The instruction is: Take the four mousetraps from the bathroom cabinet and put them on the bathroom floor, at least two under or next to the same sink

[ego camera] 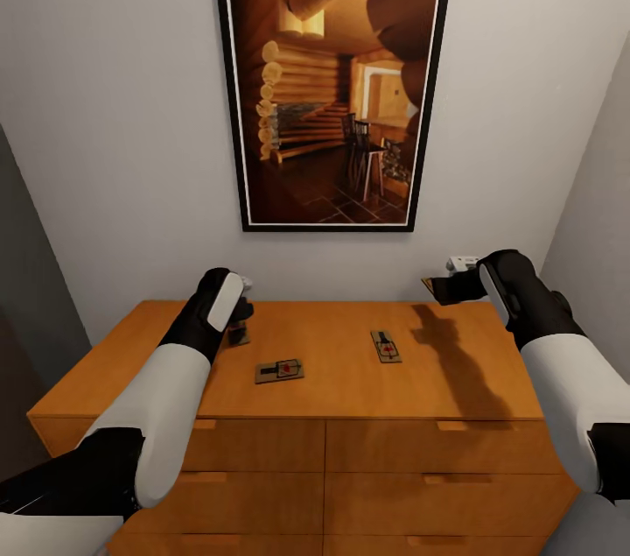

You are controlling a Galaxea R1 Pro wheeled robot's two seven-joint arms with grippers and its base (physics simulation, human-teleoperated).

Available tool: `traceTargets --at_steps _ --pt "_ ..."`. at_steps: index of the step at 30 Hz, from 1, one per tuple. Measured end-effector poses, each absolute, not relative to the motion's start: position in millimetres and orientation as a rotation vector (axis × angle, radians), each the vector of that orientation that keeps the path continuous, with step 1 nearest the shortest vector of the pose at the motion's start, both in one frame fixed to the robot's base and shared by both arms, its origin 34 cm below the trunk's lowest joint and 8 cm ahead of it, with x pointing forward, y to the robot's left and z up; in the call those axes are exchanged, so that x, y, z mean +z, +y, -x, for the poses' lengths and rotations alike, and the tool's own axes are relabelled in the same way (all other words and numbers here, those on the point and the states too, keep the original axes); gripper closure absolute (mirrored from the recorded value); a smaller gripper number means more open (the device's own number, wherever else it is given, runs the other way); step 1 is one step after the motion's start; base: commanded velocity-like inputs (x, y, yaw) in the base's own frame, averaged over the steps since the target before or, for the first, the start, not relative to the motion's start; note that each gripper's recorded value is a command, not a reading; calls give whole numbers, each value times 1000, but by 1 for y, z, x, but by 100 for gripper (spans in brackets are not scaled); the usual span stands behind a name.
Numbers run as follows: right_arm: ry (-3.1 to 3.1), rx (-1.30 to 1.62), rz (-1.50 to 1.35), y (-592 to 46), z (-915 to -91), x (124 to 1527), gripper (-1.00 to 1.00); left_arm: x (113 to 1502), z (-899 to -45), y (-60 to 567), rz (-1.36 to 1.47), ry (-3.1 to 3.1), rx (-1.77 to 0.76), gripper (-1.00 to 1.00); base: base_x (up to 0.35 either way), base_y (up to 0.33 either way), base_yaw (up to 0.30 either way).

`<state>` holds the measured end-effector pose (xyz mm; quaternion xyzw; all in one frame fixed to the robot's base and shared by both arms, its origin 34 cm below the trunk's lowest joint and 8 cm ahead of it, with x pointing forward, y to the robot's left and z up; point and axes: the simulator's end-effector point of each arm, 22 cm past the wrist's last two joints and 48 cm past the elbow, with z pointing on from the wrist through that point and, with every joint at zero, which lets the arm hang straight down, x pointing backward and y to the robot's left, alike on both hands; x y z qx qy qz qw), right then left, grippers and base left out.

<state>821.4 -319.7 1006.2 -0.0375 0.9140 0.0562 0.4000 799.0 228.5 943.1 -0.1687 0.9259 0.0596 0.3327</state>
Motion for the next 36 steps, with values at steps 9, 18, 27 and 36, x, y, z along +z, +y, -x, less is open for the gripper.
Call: traceTargets --at_steps 9,18,27,36 --pt "2312 142 95 -320 -821 1006 100 940 -798 224 452 2429 126 -100 0 0 0" --pt "2314 143 95 -319 -821 1006 100 937 -798 224 460 2429 124 -100 0 0 0" --pt "2314 143 95 -319 -821 1005 100 924 -797 224 488 2433 135 -100 0 0 0" --pt "2314 143 95 -319 -821 1005 100 922 -798 223 500 2431 128 -100 0 0 0"
